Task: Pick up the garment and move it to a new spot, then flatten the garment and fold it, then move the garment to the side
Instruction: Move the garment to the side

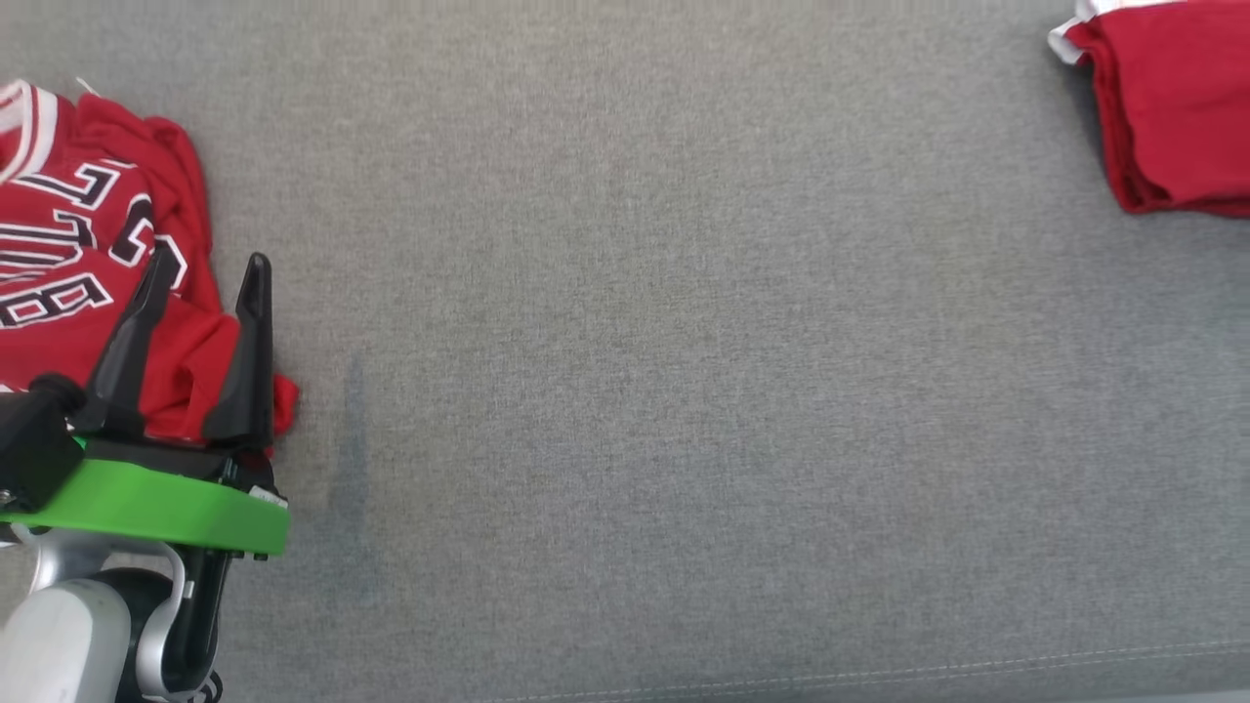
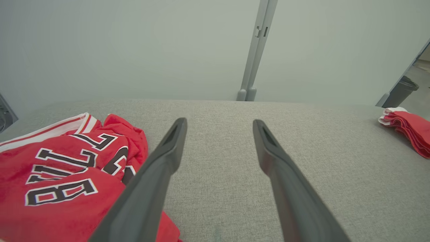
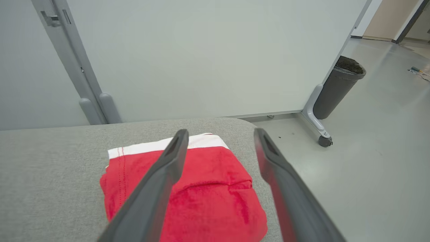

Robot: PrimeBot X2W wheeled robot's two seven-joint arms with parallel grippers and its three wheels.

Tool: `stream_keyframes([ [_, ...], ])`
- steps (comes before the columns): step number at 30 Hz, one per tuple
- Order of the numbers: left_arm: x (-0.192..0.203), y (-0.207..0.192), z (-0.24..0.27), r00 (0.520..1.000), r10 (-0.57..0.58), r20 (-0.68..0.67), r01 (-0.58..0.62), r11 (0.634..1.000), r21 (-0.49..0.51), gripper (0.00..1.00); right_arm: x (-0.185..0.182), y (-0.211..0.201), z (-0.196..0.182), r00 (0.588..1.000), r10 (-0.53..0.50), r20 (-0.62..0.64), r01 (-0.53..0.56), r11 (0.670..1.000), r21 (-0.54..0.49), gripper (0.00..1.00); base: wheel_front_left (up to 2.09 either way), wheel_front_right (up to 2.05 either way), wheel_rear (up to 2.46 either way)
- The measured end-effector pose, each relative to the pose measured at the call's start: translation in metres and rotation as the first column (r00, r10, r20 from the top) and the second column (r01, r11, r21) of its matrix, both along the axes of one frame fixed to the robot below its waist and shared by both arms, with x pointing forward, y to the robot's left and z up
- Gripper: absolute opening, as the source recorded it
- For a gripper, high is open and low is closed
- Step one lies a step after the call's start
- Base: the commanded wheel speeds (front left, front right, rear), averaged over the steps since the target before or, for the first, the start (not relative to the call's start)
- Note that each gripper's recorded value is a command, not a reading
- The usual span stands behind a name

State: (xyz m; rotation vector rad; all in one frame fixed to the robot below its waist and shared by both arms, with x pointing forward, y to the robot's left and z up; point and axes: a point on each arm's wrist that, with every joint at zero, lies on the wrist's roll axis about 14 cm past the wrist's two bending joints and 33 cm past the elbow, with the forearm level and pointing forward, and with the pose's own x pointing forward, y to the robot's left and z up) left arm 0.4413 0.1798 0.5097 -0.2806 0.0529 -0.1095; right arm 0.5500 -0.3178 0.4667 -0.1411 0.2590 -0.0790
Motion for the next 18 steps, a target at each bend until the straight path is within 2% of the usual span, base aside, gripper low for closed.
stream_keyframes([
  [6,-0.014,0.007,0.001,0.999,0.037,0.006,-0.037,0.999,0.001,1.00,-0.031,0.049,0.011,0.989,0.080,0.128,-0.092,0.991,0.094,1.00,0.00,0.00,0.00],
  [18,-0.052,0.009,-0.011,0.999,0.048,-0.010,-0.047,0.997,0.056,1.00,-0.120,0.117,-0.003,0.983,0.146,0.114,-0.169,0.961,0.221,1.00,0.00,0.00,0.00],
])
